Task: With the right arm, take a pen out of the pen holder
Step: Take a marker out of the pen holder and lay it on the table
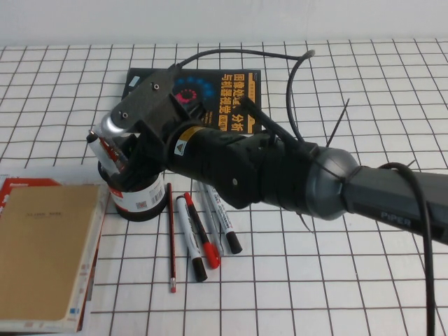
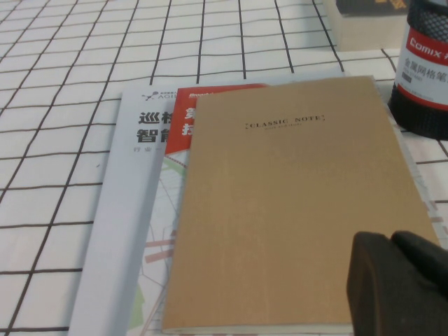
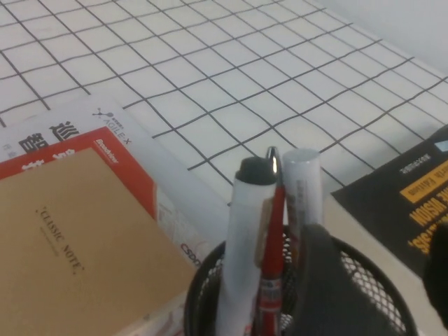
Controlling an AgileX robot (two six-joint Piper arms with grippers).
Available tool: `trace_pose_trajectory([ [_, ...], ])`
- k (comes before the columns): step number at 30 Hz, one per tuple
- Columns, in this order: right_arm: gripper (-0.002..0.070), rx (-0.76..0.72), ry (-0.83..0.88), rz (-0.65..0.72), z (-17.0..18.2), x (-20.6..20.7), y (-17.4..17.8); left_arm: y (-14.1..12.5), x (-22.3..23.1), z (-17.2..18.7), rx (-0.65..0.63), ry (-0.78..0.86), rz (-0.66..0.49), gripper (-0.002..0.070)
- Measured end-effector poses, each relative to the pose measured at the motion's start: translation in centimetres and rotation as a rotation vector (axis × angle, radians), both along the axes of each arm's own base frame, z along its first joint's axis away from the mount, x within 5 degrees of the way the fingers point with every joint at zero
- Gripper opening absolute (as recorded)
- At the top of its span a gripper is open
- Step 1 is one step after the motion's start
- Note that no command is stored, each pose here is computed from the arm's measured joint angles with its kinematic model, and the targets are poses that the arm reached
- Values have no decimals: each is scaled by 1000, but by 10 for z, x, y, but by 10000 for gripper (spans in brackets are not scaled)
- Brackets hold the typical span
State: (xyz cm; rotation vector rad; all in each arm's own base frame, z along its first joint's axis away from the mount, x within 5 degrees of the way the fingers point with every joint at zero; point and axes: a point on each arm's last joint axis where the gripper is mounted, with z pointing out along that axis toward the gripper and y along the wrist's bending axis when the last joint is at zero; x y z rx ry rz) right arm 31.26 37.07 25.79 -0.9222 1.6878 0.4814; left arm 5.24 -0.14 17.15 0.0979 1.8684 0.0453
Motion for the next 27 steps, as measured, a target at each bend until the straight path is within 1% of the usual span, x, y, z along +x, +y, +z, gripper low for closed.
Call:
trace_pose_trajectory([
  [5,285,-19,22,19,-5,4,12,0,0,0,0,0,0,-4],
  [12,285,-21,21,23,-10,10,19,0,0,0,0,0,0,-4],
  [20,285,-23,24,19,-24,21,29,0,0,0,0,0,0,-4],
  [27,285,-28,28,7,-33,31,31,0,0,0,0,0,0,-4],
])
